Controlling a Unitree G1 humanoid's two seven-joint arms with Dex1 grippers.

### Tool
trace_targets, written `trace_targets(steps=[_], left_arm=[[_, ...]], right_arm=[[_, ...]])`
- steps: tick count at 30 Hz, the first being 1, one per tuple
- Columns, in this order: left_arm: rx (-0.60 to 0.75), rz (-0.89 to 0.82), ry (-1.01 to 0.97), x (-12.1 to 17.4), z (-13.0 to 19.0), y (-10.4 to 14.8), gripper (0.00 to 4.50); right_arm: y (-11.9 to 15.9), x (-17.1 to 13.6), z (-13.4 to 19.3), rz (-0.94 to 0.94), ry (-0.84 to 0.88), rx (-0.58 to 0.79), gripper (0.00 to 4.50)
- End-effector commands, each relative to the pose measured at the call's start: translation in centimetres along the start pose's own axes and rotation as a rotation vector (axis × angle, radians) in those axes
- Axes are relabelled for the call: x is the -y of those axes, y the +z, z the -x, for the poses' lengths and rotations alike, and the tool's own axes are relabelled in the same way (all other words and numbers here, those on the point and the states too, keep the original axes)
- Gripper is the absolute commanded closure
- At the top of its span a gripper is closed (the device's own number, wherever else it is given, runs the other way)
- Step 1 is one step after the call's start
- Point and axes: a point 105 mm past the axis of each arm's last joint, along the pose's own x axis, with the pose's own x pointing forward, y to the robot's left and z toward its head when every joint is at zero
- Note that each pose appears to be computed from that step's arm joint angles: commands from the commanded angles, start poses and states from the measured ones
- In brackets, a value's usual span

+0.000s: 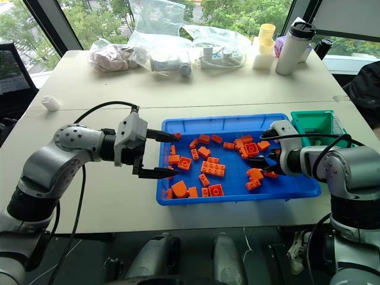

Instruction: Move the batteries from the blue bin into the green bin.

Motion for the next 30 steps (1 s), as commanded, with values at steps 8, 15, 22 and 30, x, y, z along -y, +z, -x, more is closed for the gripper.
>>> trace_targets(steps=[8,15,22,30], left_arm=[[0.046,-0.055,0.005,0.2,-0.4,1.5,0.00],[0.041,-0.053,0.004,0.2,-0.3,1.6,0.00],[0.056,-0.043,0.016,-0.7,0.0,1.4,0.00],[0.280,-0.038,0.106,-3.9,-1.2,4.5,0.00]], right_arm=[[-1.1,0.5,-0.7,0.047,-0.080,-0.033,2.90],[-0.4,0.5,-0.2,0.082,-0.106,-0.002,4.50],[3.6,0.9,3.2,0.062,-0.104,0.153,4.50],[8.4,6.4,10.9,0.056,-0.331,0.421,4.50]])
